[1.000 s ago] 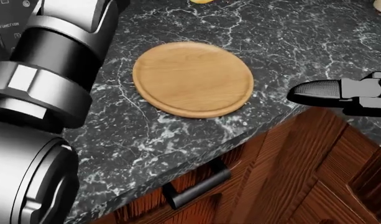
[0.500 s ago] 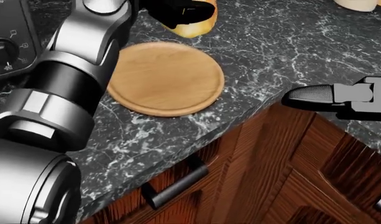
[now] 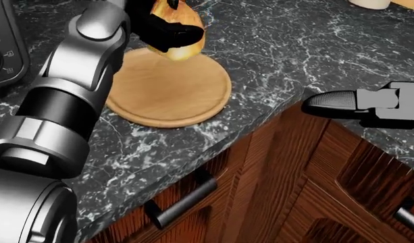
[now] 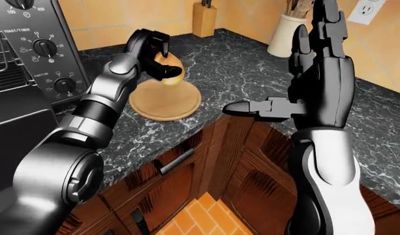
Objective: Pick the bread from the top rack and place it on the plate on the counter.
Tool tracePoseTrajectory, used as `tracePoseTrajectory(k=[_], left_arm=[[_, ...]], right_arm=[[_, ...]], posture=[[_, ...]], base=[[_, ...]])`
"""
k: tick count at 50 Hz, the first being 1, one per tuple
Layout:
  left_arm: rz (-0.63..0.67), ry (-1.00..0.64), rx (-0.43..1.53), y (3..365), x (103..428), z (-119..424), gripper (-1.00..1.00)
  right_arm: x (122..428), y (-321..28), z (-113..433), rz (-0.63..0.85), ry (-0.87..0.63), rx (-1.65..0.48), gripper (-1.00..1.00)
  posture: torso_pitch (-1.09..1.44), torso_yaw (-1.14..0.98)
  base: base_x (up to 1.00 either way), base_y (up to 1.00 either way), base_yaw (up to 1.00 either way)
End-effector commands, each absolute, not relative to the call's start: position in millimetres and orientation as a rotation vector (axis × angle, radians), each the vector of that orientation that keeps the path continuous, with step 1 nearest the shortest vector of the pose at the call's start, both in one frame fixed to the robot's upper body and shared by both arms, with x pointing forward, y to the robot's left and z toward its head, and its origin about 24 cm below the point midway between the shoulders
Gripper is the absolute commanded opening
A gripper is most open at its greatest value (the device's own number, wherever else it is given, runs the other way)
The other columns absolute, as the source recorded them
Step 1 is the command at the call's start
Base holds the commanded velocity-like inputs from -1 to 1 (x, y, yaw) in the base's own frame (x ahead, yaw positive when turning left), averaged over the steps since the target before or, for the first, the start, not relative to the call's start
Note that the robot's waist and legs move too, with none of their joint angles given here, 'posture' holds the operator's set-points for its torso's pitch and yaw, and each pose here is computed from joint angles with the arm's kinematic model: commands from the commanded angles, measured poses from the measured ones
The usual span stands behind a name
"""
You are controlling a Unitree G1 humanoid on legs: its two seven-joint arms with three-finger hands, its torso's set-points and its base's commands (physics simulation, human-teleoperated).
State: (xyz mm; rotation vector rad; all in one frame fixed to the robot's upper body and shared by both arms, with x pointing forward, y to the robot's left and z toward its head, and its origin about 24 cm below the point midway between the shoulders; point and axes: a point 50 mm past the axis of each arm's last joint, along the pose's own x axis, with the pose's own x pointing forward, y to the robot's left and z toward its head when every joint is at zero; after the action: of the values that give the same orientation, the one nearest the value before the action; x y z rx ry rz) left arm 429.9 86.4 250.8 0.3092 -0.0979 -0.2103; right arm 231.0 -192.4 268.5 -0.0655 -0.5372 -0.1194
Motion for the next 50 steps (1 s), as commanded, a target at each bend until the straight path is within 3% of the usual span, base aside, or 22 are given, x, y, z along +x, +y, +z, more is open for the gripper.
tracePoseTrajectory(k=[1,43,48,50], left_arm=[[-0.207,-0.216,0.307,82,427,282,-1.0],[-0.173,-0.075,0.328,96,431,243,-1.0],[-0.176,-0.079,0.334,96,431,243,-0.84],[-0.174,-0.079,0.334,97,431,243,-0.61]], right_arm=[[227,-193,278,-0.127,-0.603,-0.074,1.0],[230,-191,275,-0.127,-0.594,-0.074,1.0],[229,-192,275,-0.125,-0.594,-0.073,1.0],[229,-192,275,-0.125,-0.594,-0.074,1.0]], posture=[[0.0,-0.82],[0.0,-0.82],[0.0,-0.82],[0.0,-0.82]], base=[[0.0,0.0,0.0],[0.0,0.0,0.0],[0.0,0.0,0.0],[0.0,0.0,0.0]])
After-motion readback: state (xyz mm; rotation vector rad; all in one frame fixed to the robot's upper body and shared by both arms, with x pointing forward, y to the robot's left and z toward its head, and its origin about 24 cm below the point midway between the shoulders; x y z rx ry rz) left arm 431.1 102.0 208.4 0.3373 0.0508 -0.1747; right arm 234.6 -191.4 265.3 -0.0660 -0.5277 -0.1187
